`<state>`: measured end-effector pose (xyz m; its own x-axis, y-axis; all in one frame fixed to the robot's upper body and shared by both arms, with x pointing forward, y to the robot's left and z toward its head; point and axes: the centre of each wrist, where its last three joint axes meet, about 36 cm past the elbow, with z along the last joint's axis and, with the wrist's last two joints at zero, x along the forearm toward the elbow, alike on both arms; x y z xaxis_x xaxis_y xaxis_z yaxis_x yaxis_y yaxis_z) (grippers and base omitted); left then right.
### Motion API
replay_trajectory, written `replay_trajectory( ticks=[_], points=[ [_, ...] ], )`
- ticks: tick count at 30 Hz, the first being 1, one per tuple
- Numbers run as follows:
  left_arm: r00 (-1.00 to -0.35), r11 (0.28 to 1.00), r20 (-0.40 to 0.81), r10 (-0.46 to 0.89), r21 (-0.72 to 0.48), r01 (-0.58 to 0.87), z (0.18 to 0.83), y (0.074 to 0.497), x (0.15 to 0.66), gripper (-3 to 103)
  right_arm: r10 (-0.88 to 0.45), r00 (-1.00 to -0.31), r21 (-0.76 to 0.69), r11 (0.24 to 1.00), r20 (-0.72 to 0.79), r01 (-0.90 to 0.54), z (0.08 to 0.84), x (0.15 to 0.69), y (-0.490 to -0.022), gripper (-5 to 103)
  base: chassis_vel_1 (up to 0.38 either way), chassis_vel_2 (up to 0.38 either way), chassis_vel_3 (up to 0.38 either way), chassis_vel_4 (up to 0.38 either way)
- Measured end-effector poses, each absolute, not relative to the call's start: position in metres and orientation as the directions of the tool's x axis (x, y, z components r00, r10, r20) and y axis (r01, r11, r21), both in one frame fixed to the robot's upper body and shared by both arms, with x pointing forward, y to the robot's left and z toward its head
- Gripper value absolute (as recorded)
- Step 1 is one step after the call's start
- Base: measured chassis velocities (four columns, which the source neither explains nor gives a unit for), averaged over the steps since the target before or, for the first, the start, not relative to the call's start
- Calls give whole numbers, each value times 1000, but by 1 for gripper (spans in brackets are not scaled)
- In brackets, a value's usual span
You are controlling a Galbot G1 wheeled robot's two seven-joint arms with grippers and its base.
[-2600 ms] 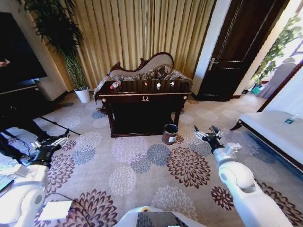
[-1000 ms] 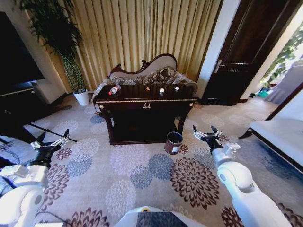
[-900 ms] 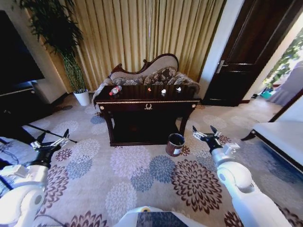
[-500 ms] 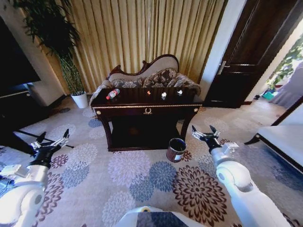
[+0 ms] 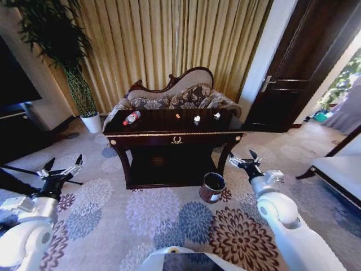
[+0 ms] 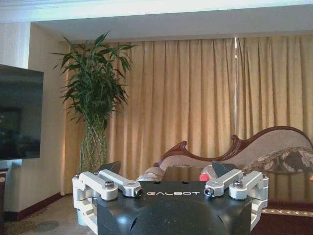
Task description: Move to the front of the table and place the trash on the table into the trash bin.
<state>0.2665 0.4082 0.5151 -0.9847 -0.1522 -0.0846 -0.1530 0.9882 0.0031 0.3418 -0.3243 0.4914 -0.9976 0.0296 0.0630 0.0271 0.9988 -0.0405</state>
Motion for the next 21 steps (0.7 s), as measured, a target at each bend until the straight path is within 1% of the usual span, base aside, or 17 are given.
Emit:
replay_trajectory(
  ticks=[21],
  points=[
    [-985,988,-85,-153,3,-154,514,409,265,100,30,-998,-40,999,60,27,491,343,-324,100,-208,199,198,-204]
  ],
)
